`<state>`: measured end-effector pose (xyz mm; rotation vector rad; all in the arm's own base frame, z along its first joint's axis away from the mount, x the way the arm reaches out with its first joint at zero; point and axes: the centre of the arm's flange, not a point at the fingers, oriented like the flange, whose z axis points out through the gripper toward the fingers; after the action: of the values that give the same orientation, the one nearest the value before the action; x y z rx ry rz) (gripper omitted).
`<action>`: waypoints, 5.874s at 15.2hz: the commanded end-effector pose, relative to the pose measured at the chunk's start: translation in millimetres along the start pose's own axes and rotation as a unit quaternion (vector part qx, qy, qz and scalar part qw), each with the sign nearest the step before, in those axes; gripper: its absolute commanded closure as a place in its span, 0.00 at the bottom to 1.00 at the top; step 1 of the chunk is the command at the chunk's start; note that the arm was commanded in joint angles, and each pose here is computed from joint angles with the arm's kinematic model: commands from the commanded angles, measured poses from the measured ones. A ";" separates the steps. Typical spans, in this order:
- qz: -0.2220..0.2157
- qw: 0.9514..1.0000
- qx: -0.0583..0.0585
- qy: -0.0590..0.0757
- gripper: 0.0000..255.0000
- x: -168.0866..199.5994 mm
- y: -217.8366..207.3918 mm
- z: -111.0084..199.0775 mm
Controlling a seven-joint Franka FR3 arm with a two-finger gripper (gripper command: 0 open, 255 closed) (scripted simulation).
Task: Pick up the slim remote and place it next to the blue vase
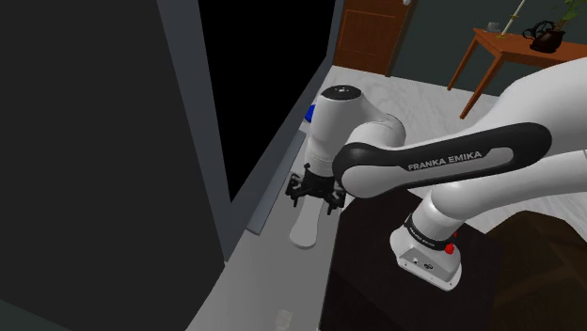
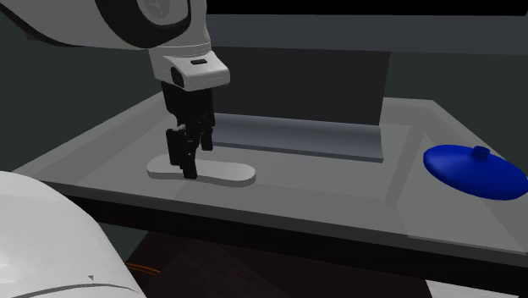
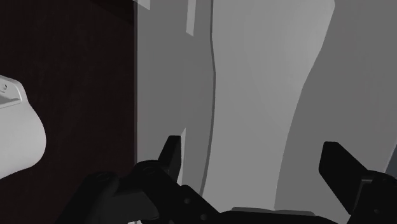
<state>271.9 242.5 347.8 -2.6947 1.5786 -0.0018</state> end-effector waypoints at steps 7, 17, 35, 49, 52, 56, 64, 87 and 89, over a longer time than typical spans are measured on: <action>0.000 1.000 0.000 0.000 0.00 0.3 0.3 14.3; 0.000 1.000 0.000 0.000 1.00 0.3 0.2 14.2; 0.000 1.000 0.000 0.000 1.00 -0.5 -1.1 -70.2; 0.000 1.000 0.000 0.000 1.00 36.4 -15.4 -126.1; 0.000 1.000 0.000 0.000 1.00 73.6 -28.8 -126.3; 0.000 1.000 -0.026 0.003 0.00 32.3 -4.4 -102.0; 0.024 0.999 0.017 0.046 0.00 9.6 18.1 -13.9; 0.024 0.999 0.017 0.046 1.00 12.3 17.2 15.3; 0.024 0.999 0.017 0.046 1.00 12.3 17.1 10.1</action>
<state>262.7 223.4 334.7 -2.6666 1.6491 -0.1532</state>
